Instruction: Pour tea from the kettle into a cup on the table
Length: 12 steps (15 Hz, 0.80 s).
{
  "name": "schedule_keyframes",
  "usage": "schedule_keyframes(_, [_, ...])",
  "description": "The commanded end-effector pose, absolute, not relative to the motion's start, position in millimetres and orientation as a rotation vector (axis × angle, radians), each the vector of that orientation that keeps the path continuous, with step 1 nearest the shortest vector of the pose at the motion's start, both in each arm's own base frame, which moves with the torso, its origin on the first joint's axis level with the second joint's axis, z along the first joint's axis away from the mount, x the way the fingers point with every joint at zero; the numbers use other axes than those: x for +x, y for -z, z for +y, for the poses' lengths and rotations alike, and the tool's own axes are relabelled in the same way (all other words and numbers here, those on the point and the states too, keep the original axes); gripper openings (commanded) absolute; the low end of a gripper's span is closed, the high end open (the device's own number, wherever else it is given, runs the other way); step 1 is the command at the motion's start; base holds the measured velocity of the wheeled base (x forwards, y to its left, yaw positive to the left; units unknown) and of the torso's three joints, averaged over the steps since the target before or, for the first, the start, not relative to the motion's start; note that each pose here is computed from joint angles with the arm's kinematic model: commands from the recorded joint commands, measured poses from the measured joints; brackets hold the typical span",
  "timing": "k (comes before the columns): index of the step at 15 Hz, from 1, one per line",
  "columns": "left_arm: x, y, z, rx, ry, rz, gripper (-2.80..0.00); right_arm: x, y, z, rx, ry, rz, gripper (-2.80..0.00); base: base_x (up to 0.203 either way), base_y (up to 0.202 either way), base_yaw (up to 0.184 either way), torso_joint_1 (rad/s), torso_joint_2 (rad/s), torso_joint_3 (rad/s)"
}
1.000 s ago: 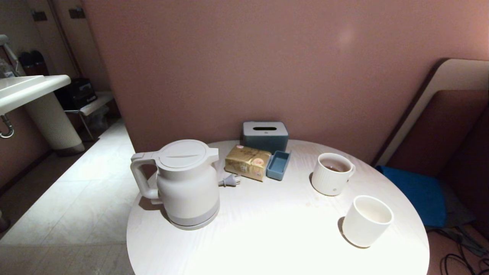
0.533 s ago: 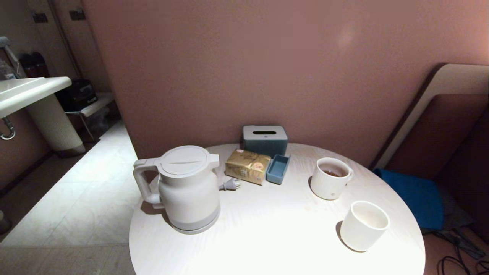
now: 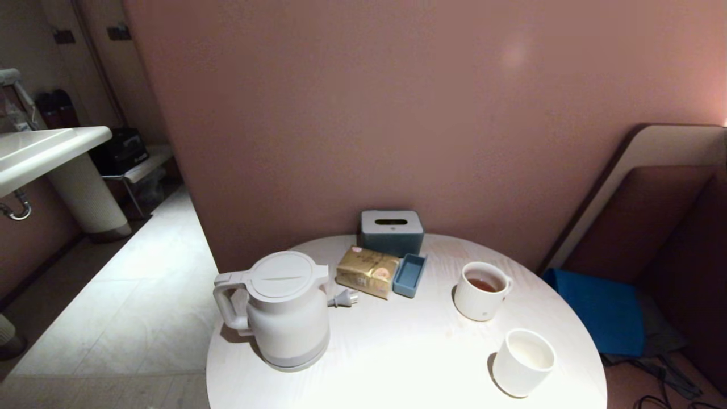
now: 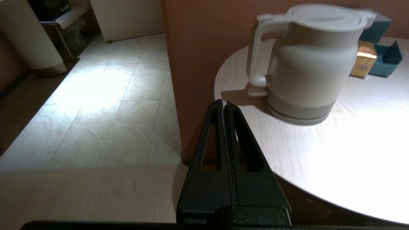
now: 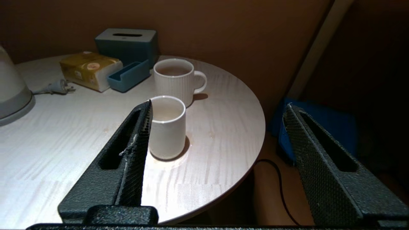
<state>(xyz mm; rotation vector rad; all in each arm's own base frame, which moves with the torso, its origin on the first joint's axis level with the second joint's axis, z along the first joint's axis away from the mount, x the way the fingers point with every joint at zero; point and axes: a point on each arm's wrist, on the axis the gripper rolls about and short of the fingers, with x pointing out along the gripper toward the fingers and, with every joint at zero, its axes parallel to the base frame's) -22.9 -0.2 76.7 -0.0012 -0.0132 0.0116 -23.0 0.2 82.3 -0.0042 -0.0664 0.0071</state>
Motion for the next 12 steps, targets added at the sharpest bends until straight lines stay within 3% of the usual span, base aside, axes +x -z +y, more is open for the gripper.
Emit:
schedule_keyframes(1, [-22.8,-76.7,-0.2,-0.001,-0.012,-0.012,-2.80,-23.0,-82.4,0.2,-0.005,-0.008,-0.068,0.00,0.000,0.000,0.000,0.302,-0.60,-0.295])
schedule_keyframes(4, [-22.8,-76.7,-0.2,-0.001,-0.012,-0.012,-2.80,-23.0,-82.4,0.2,-0.005,-0.008,-0.068,0.00,0.000,0.000,0.000,0.114,-0.23,-0.113])
schedule_keyframes(12, [-22.8,-76.6,-0.2,-0.001,-0.012,-0.011,-2.80,-23.0,-82.4,0.2,-0.005,-0.008,-0.068,0.00,0.000,0.000,0.000,0.003,0.00,-0.001])
